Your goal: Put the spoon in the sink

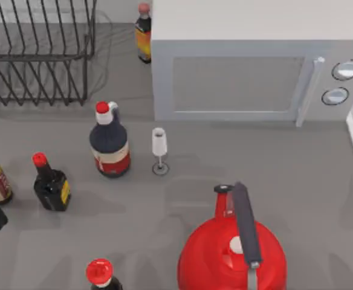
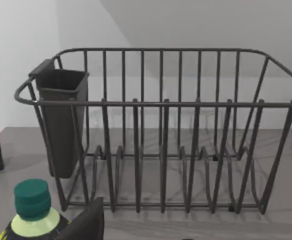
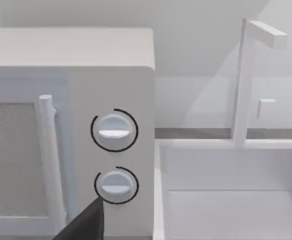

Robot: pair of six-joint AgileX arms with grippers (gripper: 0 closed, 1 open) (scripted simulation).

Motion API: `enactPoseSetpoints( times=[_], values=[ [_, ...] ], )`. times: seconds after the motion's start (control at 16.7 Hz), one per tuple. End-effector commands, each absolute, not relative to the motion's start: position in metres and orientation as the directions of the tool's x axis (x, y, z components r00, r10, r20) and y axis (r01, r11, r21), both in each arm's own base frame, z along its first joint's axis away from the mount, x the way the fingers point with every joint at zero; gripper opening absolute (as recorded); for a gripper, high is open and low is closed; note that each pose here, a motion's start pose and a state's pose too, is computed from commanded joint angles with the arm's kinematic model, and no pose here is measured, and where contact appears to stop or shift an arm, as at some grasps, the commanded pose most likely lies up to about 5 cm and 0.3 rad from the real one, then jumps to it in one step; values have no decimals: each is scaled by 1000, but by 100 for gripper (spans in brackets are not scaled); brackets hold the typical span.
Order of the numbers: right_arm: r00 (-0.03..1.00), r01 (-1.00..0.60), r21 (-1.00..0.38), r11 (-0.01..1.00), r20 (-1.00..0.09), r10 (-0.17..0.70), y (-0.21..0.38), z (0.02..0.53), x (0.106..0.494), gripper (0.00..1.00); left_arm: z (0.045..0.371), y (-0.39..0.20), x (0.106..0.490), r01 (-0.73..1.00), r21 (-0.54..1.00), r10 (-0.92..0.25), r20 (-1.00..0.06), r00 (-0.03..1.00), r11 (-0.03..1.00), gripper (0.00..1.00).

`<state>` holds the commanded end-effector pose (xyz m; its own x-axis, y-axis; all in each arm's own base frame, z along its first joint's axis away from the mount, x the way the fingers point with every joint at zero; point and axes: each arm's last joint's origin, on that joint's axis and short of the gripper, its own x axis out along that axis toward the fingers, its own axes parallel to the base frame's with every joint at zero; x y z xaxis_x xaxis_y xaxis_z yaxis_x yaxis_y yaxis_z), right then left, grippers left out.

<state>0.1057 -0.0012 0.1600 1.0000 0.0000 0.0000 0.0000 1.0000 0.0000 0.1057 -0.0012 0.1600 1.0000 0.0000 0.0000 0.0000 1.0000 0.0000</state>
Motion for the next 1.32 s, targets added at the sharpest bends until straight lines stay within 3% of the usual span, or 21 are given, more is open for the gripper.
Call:
enactPoseSetpoints(
  times=[0.3,0.42,0.6,0.78,0.96,1.32],
  values=[
    [997,11,44,999,-71,-8,-2,168,107,100,160,-1,106,0,0,0,0,1000,1000,100],
    [984,33,101,994,-177,-15,-3,178,109,100,160,-1,106,0,0,0,0,1000,1000,100],
    [908,119,198,973,-417,-26,-4,190,121,100,160,-1,106,0,0,0,0,1000,1000,100],
    [727,279,252,927,-686,-32,-7,196,143,100,160,-1,106,0,0,0,0,1000,1000,100],
    [480,463,225,858,-877,-29,-11,197,169,100,160,-1,106,0,0,0,0,1000,1000,100],
    [91,697,56,715,-996,-11,-19,195,212,100,160,-1,106,0,0,0,0,1000,1000,100]
  ],
)
